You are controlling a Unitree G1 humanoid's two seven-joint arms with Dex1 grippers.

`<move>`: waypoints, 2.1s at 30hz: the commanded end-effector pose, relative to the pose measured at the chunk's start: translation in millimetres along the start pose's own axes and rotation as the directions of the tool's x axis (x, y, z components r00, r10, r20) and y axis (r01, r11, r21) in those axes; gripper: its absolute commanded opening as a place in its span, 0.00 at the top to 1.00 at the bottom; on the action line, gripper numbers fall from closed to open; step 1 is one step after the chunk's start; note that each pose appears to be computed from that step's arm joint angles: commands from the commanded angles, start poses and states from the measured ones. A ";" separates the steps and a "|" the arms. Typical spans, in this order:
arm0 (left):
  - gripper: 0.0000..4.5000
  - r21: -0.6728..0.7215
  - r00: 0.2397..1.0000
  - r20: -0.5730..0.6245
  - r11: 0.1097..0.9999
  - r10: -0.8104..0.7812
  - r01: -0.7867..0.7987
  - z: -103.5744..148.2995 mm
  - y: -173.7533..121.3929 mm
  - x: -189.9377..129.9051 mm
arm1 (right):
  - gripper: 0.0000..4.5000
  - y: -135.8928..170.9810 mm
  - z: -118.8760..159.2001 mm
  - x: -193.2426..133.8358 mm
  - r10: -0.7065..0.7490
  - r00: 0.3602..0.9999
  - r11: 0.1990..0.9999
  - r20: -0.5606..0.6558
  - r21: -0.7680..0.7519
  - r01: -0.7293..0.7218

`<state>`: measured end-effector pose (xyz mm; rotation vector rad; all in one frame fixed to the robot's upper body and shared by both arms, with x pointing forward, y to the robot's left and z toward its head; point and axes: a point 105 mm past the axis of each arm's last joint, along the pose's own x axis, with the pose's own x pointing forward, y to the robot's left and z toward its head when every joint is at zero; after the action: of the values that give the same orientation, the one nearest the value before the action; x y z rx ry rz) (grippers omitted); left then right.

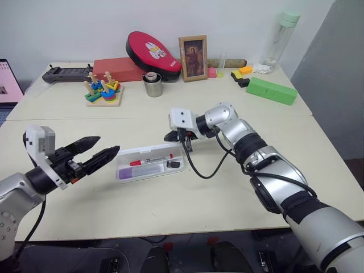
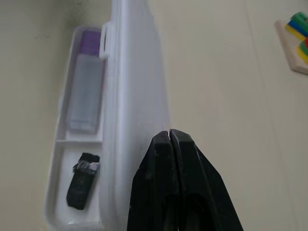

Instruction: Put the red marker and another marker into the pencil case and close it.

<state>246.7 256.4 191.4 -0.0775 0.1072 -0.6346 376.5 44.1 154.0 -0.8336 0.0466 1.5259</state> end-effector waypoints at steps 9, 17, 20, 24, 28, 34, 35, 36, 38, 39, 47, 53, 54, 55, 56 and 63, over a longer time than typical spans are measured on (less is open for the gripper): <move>0.00 0.046 0.993 -0.117 0.999 0.021 -0.016 -9.5 -5.1 -32.1 | 1.00 14.3 -12.2 13.3 0.011 0.999 1.000 -0.049 0.009 -0.010; 0.00 0.045 0.989 -0.144 0.999 0.026 -0.019 -12.8 -2.7 -34.7 | 1.00 24.4 -23.6 23.6 0.017 0.996 0.999 -0.091 0.029 -0.015; 0.00 0.045 0.989 -0.144 0.999 0.021 -0.014 -12.5 -3.1 -32.8 | 1.00 28.3 -34.0 27.8 0.011 0.990 0.999 -0.141 0.043 -0.005; 0.00 0.048 0.990 -0.142 0.999 0.017 -0.010 -11.5 -2.7 -30.8 | 1.00 32.8 -52.6 29.5 -0.005 0.970 1.000 -0.243 0.015 0.008; 0.00 0.051 0.990 -0.140 0.999 0.014 -0.007 -10.6 -2.4 -28.8 | 1.00 36.9 -56.5 30.0 0.007 0.967 1.000 -0.256 0.005 -0.006; 0.00 0.055 0.991 -0.134 0.998 0.014 -0.007 -9.1 -2.1 -26.9 | 1.00 40.8 -35.5 33.5 0.050 0.988 0.999 -0.147 0.012 -0.049; 0.00 0.055 0.991 -0.132 0.998 0.017 -0.010 -8.6 -1.6 -27.0 | 1.00 40.1 -30.4 34.0 0.050 0.991 0.999 -0.121 0.020 -0.048; 0.00 0.054 0.992 -0.128 0.998 0.021 -0.015 -8.0 -0.7 -27.0 | 1.00 38.1 -21.7 33.5 0.047 0.996 0.999 -0.074 0.031 -0.045; 0.00 0.052 0.992 -0.123 0.998 0.025 -0.019 -7.7 -0.2 -26.5 | 1.00 28.9 -4.8 27.3 0.017 1.000 0.996 0.023 0.083 -0.019; 0.00 0.051 0.992 -0.121 0.998 0.027 -0.021 -7.7 0.0 -26.2 | 1.00 24.3 0.5 23.7 -0.003 0.999 0.995 0.054 0.103 -0.003; 0.00 0.113 0.950 0.006 0.943 0.313 -0.312 8.4 62.8 -33.3 | 0.89 -30.6 -5.0 -52.1 -0.389 0.907 0.878 0.162 0.363 0.312; 0.00 0.131 0.908 0.011 0.900 0.418 -0.416 -3.6 92.1 -31.9 | 0.57 -41.9 -39.2 -121.8 -0.610 0.790 0.710 0.055 0.480 0.515; 0.00 0.128 0.904 0.012 0.895 0.428 -0.426 -4.9 96.1 -32.5 | 0.52 -39.6 -44.3 -131.7 -0.629 0.777 0.690 0.037 0.488 0.535; 0.00 0.124 0.901 0.014 0.893 0.434 -0.433 -5.5 99.2 -32.8 | 0.46 -36.4 -48.8 -139.6 -0.640 0.768 0.673 0.021 0.498 0.547; 0.00 0.127 0.896 0.011 0.889 0.443 -0.441 -7.2 103.2 -33.5 | 0.39 -31.9 -53.5 -147.5 -0.648 0.761 0.658 0.002 0.504 0.560; 0.00 0.140 0.878 -0.015 0.870 0.479 -0.472 -15.4 116.5 -39.6 | 0.06 -9.2 -71.2 -170.6 -0.683 0.723 0.580 -0.099 0.528 0.620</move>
<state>280.8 371.5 153.4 0.0456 0.1589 -0.1400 404.3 -134.1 174.1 -0.2455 0.1284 0.7786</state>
